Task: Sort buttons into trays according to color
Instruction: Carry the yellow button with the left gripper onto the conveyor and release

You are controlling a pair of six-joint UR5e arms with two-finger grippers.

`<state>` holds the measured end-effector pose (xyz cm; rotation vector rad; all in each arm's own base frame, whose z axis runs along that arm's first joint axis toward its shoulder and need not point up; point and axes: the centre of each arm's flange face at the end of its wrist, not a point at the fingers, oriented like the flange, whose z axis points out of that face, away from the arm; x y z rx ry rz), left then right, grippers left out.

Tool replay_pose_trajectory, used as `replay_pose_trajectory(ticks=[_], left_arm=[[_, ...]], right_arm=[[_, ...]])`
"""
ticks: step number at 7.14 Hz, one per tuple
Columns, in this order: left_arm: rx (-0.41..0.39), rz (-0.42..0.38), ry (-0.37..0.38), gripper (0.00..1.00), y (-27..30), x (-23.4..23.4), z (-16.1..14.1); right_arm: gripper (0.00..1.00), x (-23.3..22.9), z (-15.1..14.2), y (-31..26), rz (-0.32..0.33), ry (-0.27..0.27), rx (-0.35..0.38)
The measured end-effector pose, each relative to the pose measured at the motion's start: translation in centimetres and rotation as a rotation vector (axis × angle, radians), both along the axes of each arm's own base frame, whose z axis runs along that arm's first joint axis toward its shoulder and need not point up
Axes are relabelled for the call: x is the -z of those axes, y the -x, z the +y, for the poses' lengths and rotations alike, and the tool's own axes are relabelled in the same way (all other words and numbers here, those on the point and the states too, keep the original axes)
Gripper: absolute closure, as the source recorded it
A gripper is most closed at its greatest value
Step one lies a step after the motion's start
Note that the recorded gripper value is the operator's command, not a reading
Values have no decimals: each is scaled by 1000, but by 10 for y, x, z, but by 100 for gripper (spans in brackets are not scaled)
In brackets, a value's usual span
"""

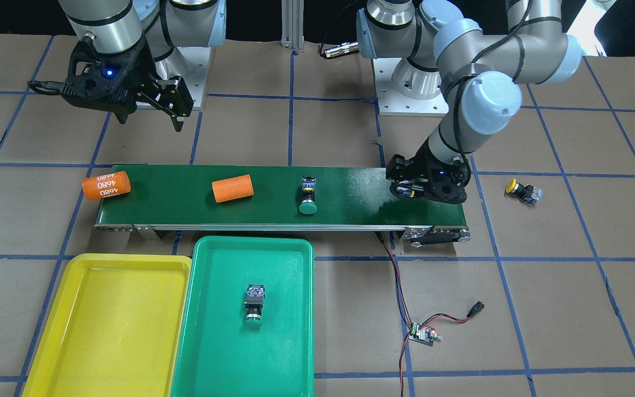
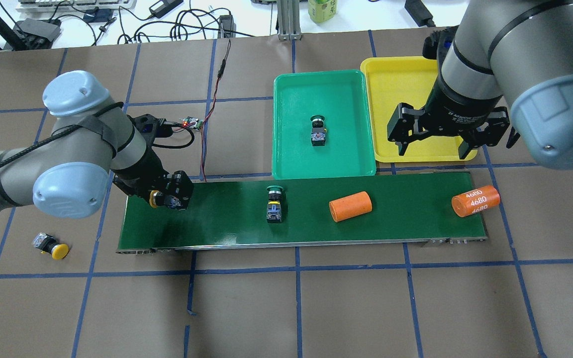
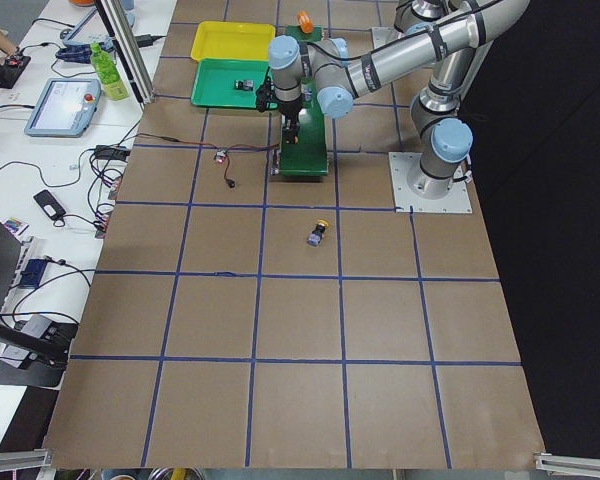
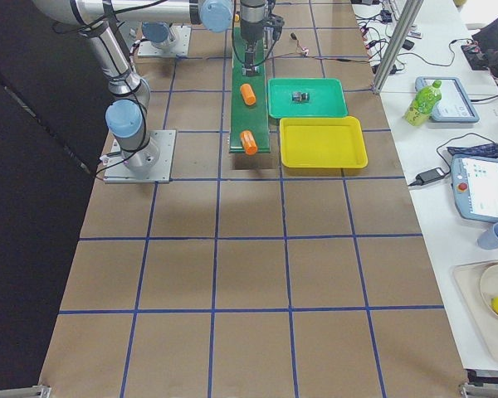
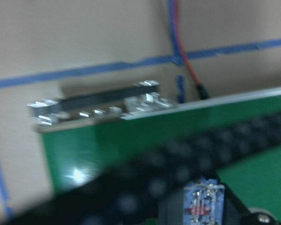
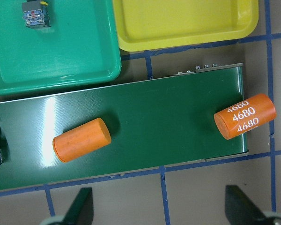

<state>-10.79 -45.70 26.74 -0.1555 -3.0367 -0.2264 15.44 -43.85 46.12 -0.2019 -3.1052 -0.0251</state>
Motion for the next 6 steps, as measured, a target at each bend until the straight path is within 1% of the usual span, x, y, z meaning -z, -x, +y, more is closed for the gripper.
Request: replay_pose_trajectory(ticks=[1,3,5,6], left_arm=[[-11,-3,-12,1,7,10,4],[-19,-10,15,0,10,11,0],[-25,-23,70,0,1,-16,-12],[-64,-30,78,0,-25,-32,-21]], right_arm=[[0,2,1,0,0,-3,-1],[0,5,2,0,-1,-10,-6],[0,9,5,-2,-10,-19,-4],[0,13,8,-3,-11,-27,-4]])
